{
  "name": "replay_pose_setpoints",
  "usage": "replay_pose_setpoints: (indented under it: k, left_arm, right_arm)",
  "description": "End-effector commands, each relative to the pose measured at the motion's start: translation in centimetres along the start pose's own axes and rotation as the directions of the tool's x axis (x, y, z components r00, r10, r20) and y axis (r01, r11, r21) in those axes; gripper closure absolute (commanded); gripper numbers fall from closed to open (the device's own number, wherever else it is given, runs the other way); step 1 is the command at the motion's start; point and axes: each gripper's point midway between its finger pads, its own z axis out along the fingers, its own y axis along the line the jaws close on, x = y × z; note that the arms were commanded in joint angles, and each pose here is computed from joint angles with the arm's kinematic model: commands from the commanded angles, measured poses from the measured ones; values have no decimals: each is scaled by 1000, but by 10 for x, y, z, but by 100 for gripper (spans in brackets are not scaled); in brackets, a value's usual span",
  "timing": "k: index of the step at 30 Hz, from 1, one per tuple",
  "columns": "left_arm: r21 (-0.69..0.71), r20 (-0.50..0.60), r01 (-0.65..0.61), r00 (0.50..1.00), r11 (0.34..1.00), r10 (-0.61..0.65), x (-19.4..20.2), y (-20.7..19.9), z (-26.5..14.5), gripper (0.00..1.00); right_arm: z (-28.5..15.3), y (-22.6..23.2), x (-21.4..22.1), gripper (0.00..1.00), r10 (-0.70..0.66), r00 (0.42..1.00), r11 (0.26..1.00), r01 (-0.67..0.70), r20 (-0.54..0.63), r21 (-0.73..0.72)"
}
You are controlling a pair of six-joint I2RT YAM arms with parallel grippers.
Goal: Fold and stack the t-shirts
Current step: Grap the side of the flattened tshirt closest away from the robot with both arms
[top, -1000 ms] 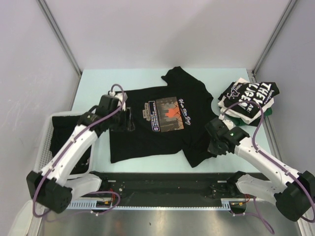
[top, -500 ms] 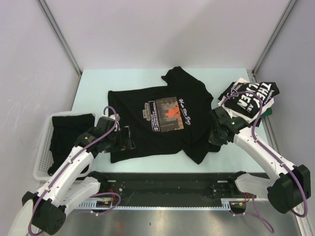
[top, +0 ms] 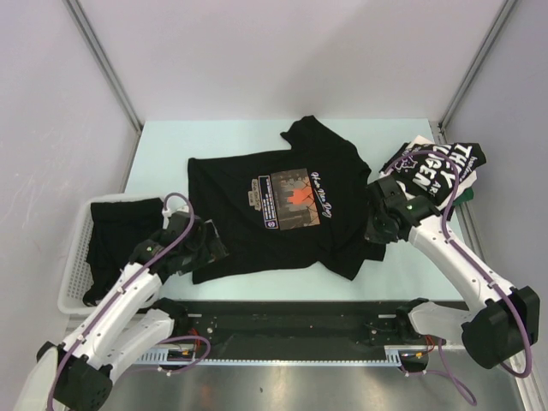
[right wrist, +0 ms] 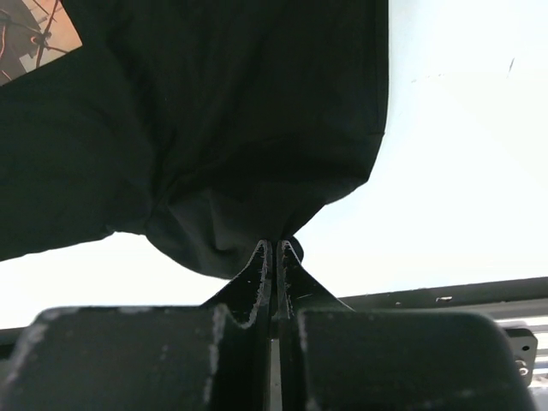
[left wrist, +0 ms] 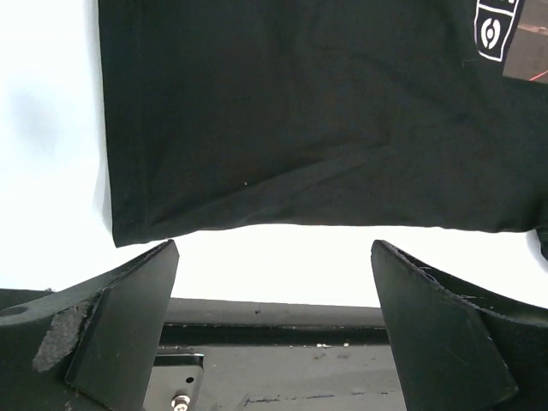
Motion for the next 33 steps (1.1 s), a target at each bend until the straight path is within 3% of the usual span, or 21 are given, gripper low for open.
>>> replay_pose_setpoints:
  k: [1, 3, 5, 11, 17, 25, 33]
  left_arm:
    - [39, 16, 42, 999, 998, -43, 0, -9, 5, 0]
    - [87, -30, 4, 1000, 996, -1, 7, -20, 8, 1]
    - [146, -6, -28, 1000, 989, 29, 4, -36, 6, 0]
    - [198, 99, 14, 994, 980, -34, -17, -49, -4, 1]
    - [290, 254, -75, 967, 954, -1, -48, -71, -33, 1]
    - [497, 448, -187, 891, 848, -67, -91, -114, -106, 0]
    - [691, 363, -185, 925, 699, -115, -90, -164, -128, 0]
  right_arm:
    - [-8, 4, -19, 100, -25, 999, 999, 26, 45, -25]
    - [-6, 4, -20, 100, -36, 998, 999, 37, 45, -27]
    - [-4, 5, -22, 100, -45, 998, 999, 46, 41, -29]
    - [-1, 6, -29, 100, -65, 997, 997, 66, 46, -32]
    - [4, 9, -32, 100, -93, 995, 995, 94, 43, -38]
    - [8, 11, -36, 100, -104, 994, 993, 106, 41, -44]
    - [7, 12, -38, 100, -110, 993, 993, 112, 43, -49]
